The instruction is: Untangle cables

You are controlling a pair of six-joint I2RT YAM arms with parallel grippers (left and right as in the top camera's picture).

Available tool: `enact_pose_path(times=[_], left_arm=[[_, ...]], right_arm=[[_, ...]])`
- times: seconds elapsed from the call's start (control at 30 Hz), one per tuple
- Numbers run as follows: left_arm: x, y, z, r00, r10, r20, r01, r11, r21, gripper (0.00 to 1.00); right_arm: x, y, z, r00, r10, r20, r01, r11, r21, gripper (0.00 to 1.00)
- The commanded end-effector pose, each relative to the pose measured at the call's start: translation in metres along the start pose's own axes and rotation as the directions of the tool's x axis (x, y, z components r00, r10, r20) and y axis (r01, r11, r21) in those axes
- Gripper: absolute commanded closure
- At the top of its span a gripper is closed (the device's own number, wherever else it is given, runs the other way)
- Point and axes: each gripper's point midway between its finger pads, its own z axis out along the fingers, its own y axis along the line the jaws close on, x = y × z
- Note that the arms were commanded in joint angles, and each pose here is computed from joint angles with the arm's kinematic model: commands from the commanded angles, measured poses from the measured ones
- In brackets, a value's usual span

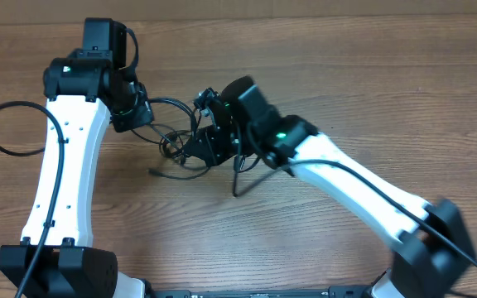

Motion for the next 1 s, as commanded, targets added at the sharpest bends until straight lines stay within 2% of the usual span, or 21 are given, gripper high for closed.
enact_pose_path(times=[0.0,0.07,0.13,0.3,0.37,0.43,0.53,0.57,0.6,0.63,0.67,0.7,0.73,0.87,0.93,0.97], left_arm=[[-0.012,-0.011,-0.007,0.957,0.277,0.083,-0.281,0.959,0.037,0.96],[-0.009,-0.014,-0.007,0.903,0.42,0.086,-0.424,0.905,0.04,0.96],[-0.008,-0.014,-0.007,0.85,0.52,0.087,-0.524,0.851,0.031,0.96],[0.003,-0.01,-0.007,0.69,0.723,0.029,-0.724,0.689,0.04,0.96],[0.009,-0.009,-0.007,0.635,0.772,0.002,-0.771,0.634,0.058,0.96],[0.015,-0.008,-0.007,0.625,0.781,-0.023,-0.777,0.624,0.077,0.96],[0.025,-0.014,-0.008,0.629,0.777,-0.039,-0.767,0.628,0.132,0.96],[0.03,-0.017,-0.009,0.629,0.776,-0.049,-0.762,0.628,0.156,0.96],[0.038,-0.019,-0.011,0.616,0.785,-0.072,-0.763,0.616,0.195,0.96],[0.05,-0.022,-0.014,0.564,0.821,-0.091,-0.784,0.566,0.255,0.96],[0.06,-0.027,-0.017,0.502,0.86,-0.09,-0.805,0.502,0.316,0.96],[0.073,-0.033,-0.023,0.416,0.906,-0.075,-0.824,0.41,0.391,0.96],[0.08,-0.035,-0.026,0.369,0.927,-0.061,-0.829,0.358,0.429,0.96],[0.104,-0.046,-0.042,0.132,0.989,0.065,-0.822,0.073,0.564,0.96],[0.104,-0.049,-0.044,0.091,0.991,0.102,-0.821,0.016,0.571,0.96],[0.101,-0.05,-0.045,0.091,0.99,0.103,-0.816,0.015,0.578,0.96]], right_arm=[[-0.008,0.08,-0.052,0.964,-0.252,0.089,0.266,0.935,-0.235,0.96],[-0.011,0.104,-0.073,0.929,-0.336,0.154,0.367,0.889,-0.273,0.96],[-0.015,0.116,-0.087,0.911,-0.364,0.196,0.407,0.871,-0.274,0.96],[-0.023,0.125,-0.102,0.889,-0.385,0.249,0.445,0.857,-0.262,0.96],[-0.031,0.116,-0.105,0.897,-0.357,0.26,0.416,0.88,-0.229,0.96],[-0.043,0.094,-0.105,0.928,-0.261,0.264,0.306,0.941,-0.145,0.96],[-0.056,0.061,-0.102,0.948,-0.134,0.289,0.144,0.989,-0.016,0.83],[-0.058,0.047,-0.1,0.95,-0.091,0.299,0.085,0.996,0.035,0.71],[-0.06,0.037,-0.098,0.95,-0.056,0.307,0.036,0.997,0.072,0.65],[-0.059,0.021,-0.095,0.95,-0.005,0.313,-0.035,0.992,0.12,0.6],[-0.058,0.004,-0.093,0.946,0.049,0.32,-0.107,0.98,0.167,0.59],[-0.055,-0.006,-0.092,0.945,0.081,0.315,-0.146,0.971,0.188,0.58],[-0.052,-0.017,-0.09,0.946,0.115,0.302,-0.18,0.963,0.199,0.58],[-0.043,-0.045,-0.092,0.952,0.185,0.244,-0.232,0.956,0.181,0.53],[-0.041,-0.049,-0.098,0.974,0.099,0.203,-0.133,0.978,0.161,0.37],[-0.039,-0.054,-0.105,0.983,0.027,0.182,-0.056,0.986,0.159,0.29]])
